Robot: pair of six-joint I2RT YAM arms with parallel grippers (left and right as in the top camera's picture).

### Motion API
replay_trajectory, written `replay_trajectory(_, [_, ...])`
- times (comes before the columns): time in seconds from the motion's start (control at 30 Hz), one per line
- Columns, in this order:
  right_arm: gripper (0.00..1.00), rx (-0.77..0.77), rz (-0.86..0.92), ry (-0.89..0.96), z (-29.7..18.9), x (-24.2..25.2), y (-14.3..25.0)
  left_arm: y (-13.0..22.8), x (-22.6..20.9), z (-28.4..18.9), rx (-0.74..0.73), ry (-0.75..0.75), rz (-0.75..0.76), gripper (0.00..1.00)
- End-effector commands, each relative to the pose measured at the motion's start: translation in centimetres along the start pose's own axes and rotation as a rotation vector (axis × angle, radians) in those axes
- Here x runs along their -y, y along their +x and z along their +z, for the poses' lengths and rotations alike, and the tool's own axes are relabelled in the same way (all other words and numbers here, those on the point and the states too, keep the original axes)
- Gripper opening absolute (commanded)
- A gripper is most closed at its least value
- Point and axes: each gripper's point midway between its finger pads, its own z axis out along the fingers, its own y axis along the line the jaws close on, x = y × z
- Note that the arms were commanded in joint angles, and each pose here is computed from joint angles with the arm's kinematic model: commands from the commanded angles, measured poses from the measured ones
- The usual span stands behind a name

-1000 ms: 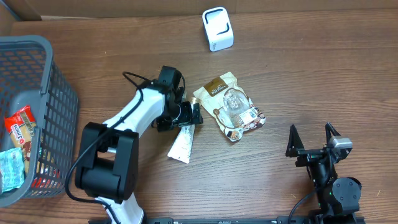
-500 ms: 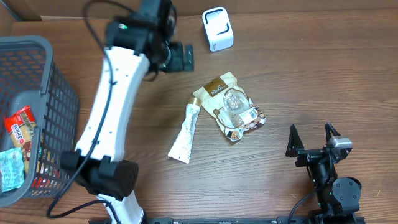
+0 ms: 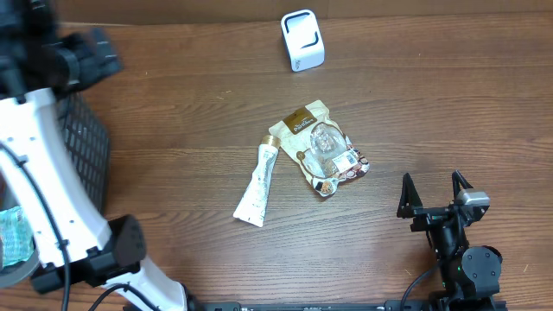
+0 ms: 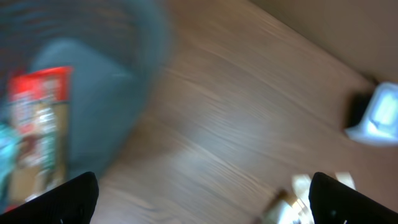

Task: Scan the item barcode
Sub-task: 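Reach the left gripper into the basket and grasp the orange pasta pack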

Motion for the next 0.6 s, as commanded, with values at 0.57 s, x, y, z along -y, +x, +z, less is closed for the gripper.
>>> replay_trajectory(0.57, [1.00,-0.002,-0.001,-0.009,0.0,-0.1,0.3,5.0,-21.5,6.2,-0.229,-0.232,-0.424,0.95])
